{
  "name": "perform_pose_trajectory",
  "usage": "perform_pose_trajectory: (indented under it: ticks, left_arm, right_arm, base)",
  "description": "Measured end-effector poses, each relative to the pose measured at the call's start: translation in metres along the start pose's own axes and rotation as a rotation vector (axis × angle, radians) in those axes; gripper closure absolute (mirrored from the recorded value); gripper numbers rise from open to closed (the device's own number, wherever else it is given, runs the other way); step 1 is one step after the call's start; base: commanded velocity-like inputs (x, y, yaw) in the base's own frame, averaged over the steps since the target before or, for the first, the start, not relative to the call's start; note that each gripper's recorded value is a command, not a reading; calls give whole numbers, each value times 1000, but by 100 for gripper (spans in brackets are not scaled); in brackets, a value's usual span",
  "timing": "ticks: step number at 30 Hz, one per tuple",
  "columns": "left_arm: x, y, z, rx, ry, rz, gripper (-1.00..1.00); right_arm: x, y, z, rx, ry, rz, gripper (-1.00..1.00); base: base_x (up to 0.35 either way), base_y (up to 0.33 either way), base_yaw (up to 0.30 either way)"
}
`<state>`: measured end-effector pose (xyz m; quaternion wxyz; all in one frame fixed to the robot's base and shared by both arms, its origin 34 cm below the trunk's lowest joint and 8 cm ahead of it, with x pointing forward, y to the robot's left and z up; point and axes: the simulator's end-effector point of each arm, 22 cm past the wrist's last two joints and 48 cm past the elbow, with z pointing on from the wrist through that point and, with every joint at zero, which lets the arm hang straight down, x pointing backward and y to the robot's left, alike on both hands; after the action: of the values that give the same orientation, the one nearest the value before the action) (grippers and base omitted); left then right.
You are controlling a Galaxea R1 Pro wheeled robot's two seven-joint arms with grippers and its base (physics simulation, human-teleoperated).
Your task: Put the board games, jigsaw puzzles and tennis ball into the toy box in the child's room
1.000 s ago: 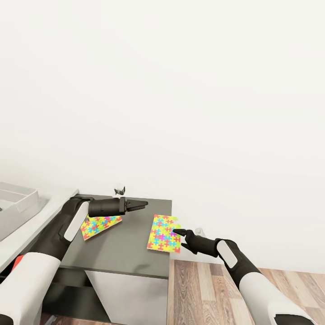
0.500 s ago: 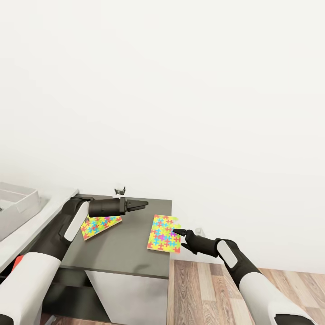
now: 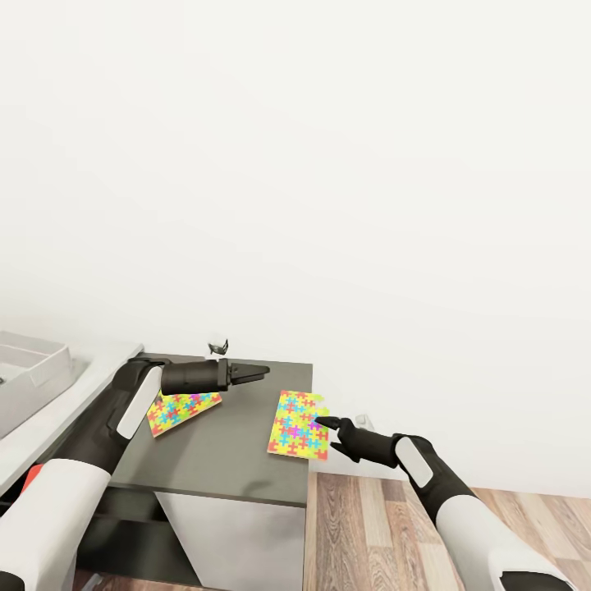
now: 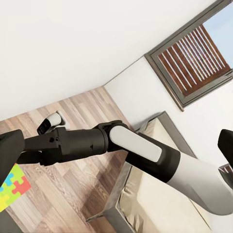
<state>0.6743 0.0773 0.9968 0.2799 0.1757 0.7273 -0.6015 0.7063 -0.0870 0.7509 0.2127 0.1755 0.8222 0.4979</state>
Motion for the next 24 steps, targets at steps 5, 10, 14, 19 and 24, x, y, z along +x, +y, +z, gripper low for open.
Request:
perform_pose_trajectory:
  ticks: [5, 10, 14, 19, 24]
  left_arm:
    - [0, 0, 0, 0, 0, 0, -100]
    - [0, 0, 0, 0, 1, 0, -100]
    - [0, 0, 0, 0, 1, 0, -100]
    - [0, 0, 0, 0, 1, 0, -100]
    - [0, 0, 1, 0, 1, 0, -100]
  right_arm:
    - [-1, -1, -1, 3, -1, -2, -100]
    - [3, -3, 0, 13, 15, -17, -100]
    - [6, -4, 1, 19, 26, -28, -100]
    - [8, -4, 2, 21, 31, -32, -100]
    - [8, -3, 2, 21, 32, -33, -100]
  base:
    - [0, 0, 0]
    - [0, 0, 0]
    - [0, 0, 0]
    - [0, 0, 0]
    - [0, 0, 0]
